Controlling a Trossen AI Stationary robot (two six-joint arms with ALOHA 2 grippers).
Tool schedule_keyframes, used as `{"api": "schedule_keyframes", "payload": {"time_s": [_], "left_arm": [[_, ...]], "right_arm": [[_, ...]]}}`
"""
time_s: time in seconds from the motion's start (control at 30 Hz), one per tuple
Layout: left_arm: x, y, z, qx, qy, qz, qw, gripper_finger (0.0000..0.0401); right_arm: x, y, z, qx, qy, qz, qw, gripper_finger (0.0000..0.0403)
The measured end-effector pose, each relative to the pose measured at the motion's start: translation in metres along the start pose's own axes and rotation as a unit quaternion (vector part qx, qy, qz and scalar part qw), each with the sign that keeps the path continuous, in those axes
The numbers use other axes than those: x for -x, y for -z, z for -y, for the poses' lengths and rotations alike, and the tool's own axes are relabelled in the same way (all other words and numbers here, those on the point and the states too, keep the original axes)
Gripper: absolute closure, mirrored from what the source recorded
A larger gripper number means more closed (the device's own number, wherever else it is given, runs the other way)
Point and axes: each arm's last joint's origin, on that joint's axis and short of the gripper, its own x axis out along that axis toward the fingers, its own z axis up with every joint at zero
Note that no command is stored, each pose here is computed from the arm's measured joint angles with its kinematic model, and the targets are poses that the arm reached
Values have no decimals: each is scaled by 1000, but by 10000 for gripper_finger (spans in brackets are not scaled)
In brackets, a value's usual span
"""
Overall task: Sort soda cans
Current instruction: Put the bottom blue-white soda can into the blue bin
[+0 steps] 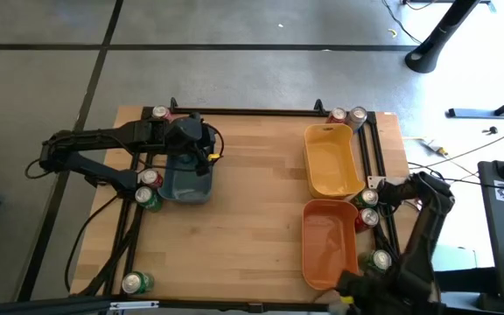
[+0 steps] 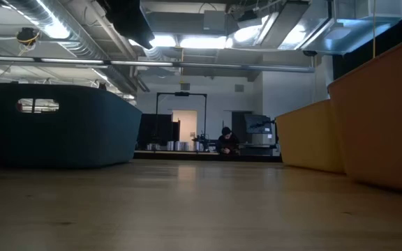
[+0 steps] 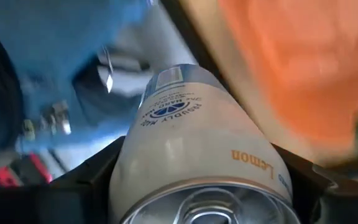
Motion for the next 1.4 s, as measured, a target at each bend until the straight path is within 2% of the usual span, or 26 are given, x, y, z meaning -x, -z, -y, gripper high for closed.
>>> {"api": "schedule_keyframes", "payload": {"time_s": [0.17,0.27,0.4,0.53,0.73,0.9,0.97,1.17,1.4], "left_arm": [[0,0,0,1,1,0,1000,34],[1,0,4,-4,6,2,1000,34],[3,-1,11,-5,18,6,1000,34],[9,-1,17,-2,31,12,999,34],[19,5,24,4,46,0,999,34],[21,12,29,7,52,-30,998,34],[20,16,31,7,55,-42,998,34],[13,28,37,6,55,-70,996,34],[12,32,36,1,48,-80,996,34]], "right_arm": [[4,-44,2,89,17,101,991,120],[5,-73,8,139,45,125,981,120],[9,-114,18,213,90,166,959,120],[14,-159,37,252,143,180,940,120],[9,-224,82,243,202,167,934,120],[-3,-268,117,224,190,141,945,120],[-9,-281,127,218,180,127,951,120],[-28,-311,157,210,199,90,953,120],[-49,-338,185,187,175,45,965,120]]}}
